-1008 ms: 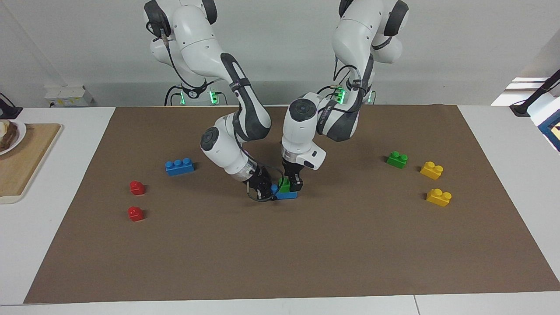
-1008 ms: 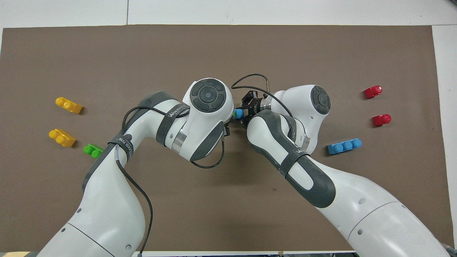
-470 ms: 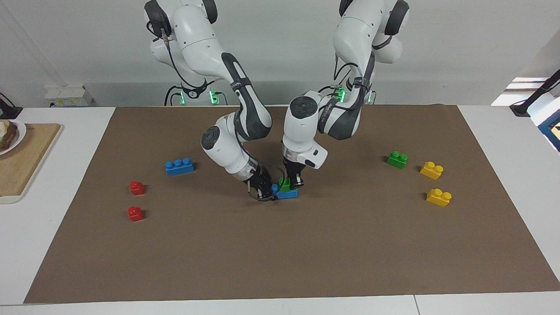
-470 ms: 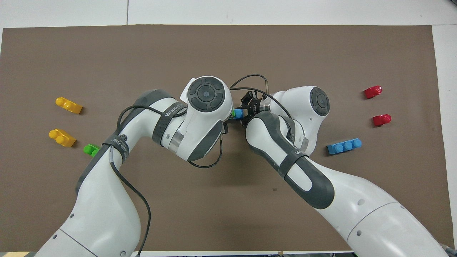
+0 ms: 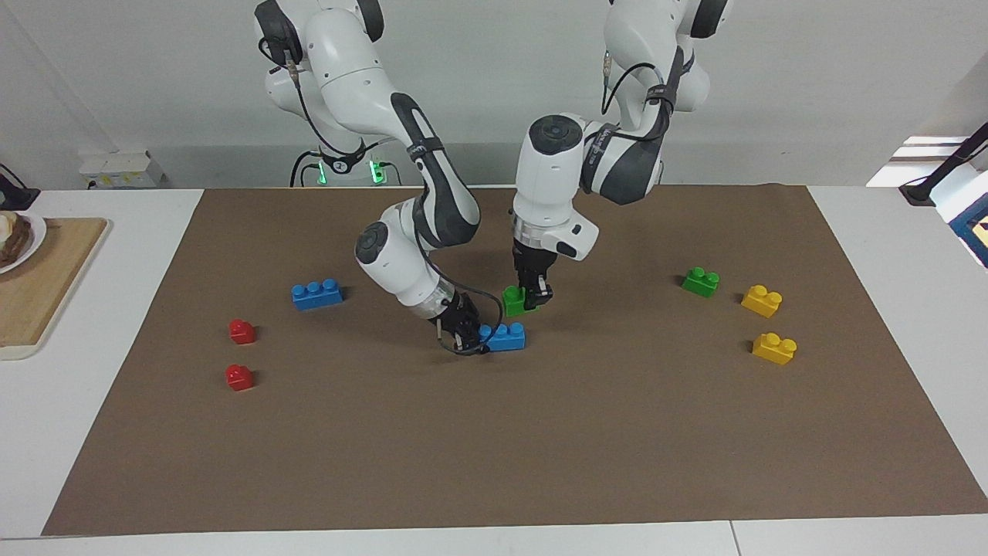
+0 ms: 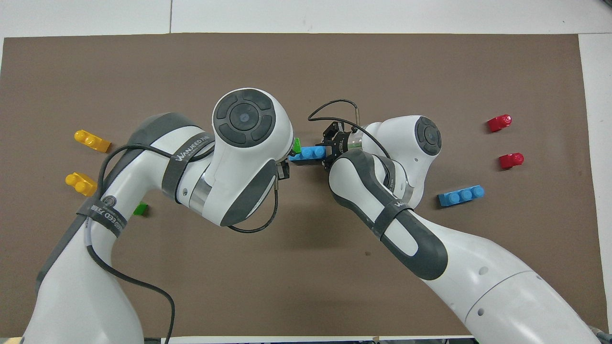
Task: Remove green block with left arm and hold with right
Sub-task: 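Pull the green brick away with the left gripper while the right holds blue, then carry green toward the yellow bricks while the right gripper carries blue outward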
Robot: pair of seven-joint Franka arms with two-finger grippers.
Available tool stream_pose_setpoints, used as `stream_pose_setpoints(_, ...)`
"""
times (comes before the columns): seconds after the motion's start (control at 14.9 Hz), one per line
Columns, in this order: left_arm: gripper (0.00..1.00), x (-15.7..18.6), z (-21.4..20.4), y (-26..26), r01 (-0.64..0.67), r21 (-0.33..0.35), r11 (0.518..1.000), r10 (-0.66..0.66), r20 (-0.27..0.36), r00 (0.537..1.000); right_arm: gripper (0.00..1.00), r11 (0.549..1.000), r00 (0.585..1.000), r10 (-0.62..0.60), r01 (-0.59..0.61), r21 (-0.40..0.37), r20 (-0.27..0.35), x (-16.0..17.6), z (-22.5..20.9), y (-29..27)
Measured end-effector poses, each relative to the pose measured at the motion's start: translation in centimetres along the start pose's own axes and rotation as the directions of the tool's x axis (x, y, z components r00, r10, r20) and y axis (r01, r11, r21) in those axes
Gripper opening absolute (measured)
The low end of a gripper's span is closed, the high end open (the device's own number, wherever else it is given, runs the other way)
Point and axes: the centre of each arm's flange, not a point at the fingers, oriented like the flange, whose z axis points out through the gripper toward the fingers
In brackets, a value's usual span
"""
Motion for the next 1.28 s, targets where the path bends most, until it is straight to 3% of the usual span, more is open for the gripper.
stream_pose_setpoints(0.27,0.35,6.0,2.2,3.1,-0.126,0.044,0.991,0.128,-0.035,0.991,0.35,1.0,1.0,0.006,-0.006,0.013,0.001,0.5,-0.7,-0.8)
stream_pose_setpoints(0.54,0.35,14.3,3.2,7.2,-0.245,0.072,0.967,0.248,-0.038,0.968,0.35,1.0,1.0,-0.017,0.017,-0.009,0.024,3.1,-5.3,-4.5)
stream_pose_setpoints(0.94,0.35,25.8,4.0,10.8,-0.427,0.097,0.899,0.428,0.006,0.904,0.35,0.995,0.994,-0.087,0.089,-0.032,0.06,13.9,-14.1,-8.1)
stream_pose_setpoints(1.28,0.35,33.2,6.8,10.2,-0.542,0.057,0.839,0.542,0.012,0.84,0.35,0.985,0.985,-0.163,0.166,-0.054,0.059,23.6,-18.7,-7.3)
